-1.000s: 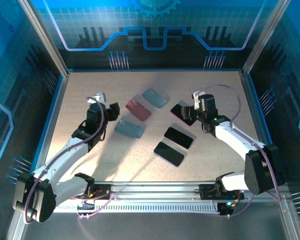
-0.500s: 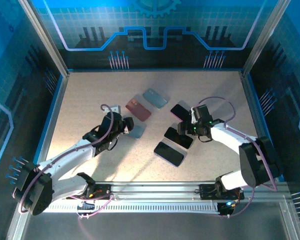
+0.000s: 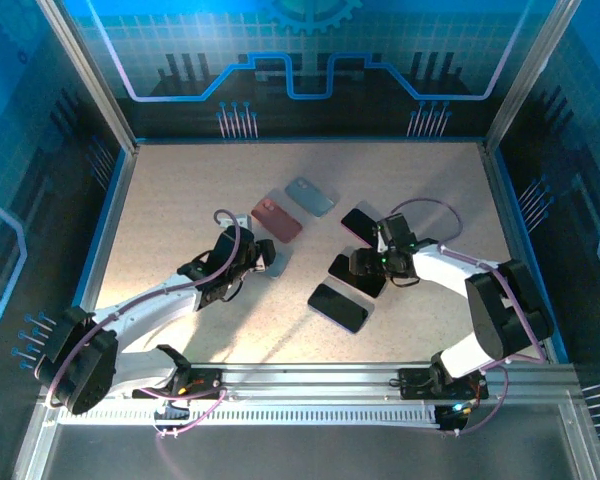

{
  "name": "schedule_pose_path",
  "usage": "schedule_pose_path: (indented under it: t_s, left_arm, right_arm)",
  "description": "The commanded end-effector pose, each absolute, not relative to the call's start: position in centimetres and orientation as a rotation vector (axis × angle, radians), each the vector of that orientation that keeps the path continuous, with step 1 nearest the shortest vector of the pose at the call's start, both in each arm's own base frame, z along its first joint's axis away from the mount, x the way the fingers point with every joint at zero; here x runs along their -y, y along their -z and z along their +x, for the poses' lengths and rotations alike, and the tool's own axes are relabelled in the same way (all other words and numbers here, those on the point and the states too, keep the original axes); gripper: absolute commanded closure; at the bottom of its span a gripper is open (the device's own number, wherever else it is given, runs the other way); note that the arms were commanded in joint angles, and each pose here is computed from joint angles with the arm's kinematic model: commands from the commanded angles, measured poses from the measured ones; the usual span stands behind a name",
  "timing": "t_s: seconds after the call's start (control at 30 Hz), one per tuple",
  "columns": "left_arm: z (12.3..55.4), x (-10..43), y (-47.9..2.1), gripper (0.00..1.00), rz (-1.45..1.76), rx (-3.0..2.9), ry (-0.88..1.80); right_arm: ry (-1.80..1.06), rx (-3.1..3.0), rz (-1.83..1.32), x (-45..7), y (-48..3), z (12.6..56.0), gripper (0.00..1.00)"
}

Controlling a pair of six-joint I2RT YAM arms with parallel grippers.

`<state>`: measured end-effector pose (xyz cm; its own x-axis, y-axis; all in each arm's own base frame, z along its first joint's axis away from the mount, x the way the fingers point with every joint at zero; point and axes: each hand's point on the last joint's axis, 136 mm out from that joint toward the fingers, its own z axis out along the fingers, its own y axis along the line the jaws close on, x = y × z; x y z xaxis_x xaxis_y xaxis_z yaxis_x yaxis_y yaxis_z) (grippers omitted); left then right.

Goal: Put the phone into the phone case

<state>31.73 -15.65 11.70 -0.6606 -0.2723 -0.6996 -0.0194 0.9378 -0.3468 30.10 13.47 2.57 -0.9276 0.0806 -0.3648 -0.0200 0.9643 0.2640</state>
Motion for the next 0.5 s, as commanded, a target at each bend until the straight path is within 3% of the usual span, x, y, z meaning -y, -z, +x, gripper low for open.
schedule_pose_path:
  t_s: [0.0, 0.47]
  left_arm:
    - [32.4, 16.6, -13.0, 0.38, -0.203, -2.232, 0.439]
    - [32.1, 16.8, -12.5, 0.41, -0.206, -2.244, 0.458]
  right_arm:
    - [-0.461, -2.821, 0.041, -15.1, -1.9, 26.9, 0.07]
    - [-0.352, -2.792, -0.178, -16.7, -5.3, 26.2, 0.02]
